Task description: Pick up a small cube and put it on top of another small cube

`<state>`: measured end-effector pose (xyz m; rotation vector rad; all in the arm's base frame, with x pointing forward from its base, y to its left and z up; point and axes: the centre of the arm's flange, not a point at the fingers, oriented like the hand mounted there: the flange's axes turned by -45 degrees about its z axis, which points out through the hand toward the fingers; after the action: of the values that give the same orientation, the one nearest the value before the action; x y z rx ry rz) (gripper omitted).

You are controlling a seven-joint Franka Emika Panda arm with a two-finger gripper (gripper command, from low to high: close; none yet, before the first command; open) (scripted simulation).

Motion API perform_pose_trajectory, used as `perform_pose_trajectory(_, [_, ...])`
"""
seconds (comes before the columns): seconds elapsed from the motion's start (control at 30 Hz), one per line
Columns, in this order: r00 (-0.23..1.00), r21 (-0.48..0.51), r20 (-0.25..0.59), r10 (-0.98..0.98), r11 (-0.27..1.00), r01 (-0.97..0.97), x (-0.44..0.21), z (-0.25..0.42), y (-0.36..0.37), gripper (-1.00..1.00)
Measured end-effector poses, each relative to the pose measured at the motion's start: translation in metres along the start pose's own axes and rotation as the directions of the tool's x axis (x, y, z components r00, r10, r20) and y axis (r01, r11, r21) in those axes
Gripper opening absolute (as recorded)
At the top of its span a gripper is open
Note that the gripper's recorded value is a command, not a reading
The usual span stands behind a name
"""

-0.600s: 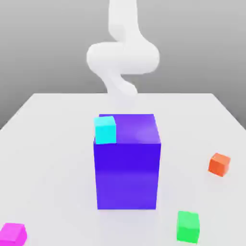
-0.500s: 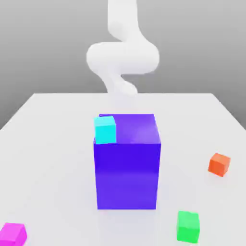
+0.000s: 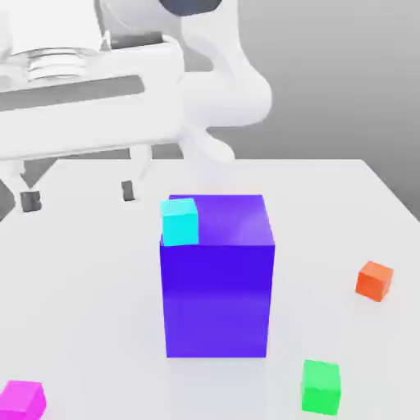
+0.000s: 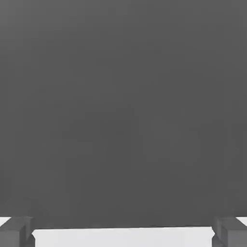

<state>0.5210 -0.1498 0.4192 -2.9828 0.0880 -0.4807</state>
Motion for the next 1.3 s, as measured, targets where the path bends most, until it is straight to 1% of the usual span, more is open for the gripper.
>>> perform_pose_trajectory(0.23, [0.989, -0.045, 0.144, 0.031, 0.999, -0.025, -0.029, 0.101, 0.065, 0.00])
perform_pose_trajectory(0.47, [0.957, -0.126, 0.283, 0.060, 0.992, -0.025, -0.082, 0.181, 0.133, 0.00])
perform_pose_trajectory(0.6, [0.951, -0.140, 0.302, 0.061, 0.990, -0.020, -0.105, 0.236, 0.149, 0.00])
perform_pose_trajectory(0.63, [0.951, -0.140, 0.303, 0.062, 0.990, -0.020, -0.109, 0.247, 0.150, -1.00])
perform_pose_trajectory(0.83, [0.951, -0.139, 0.304, 0.063, 0.990, -0.021, -0.111, 0.252, 0.151, -1.00])
perform_pose_trajectory(0.9, [0.951, -0.140, 0.304, 0.062, 0.990, -0.020, -0.105, 0.237, 0.149, -1.00])
perform_pose_trajectory(0.97, [0.951, -0.139, 0.304, 0.062, 0.990, -0.020, -0.097, 0.211, 0.146, -1.00])
perform_pose_trajectory(1.03, [0.949, -0.114, 0.314, -0.008, 0.992, 0.047, -0.087, 0.198, 0.121, -1.00])
perform_pose_trajectory(1.17, [0.900, -0.019, 0.338, -0.277, 0.954, 0.301, -0.071, 0.200, 0.036, -1.00])
perform_pose_trajectory(1.3, [0.769, 0.084, 0.331, -0.547, 0.829, 0.553, -0.070, 0.201, -0.056, -1.00])
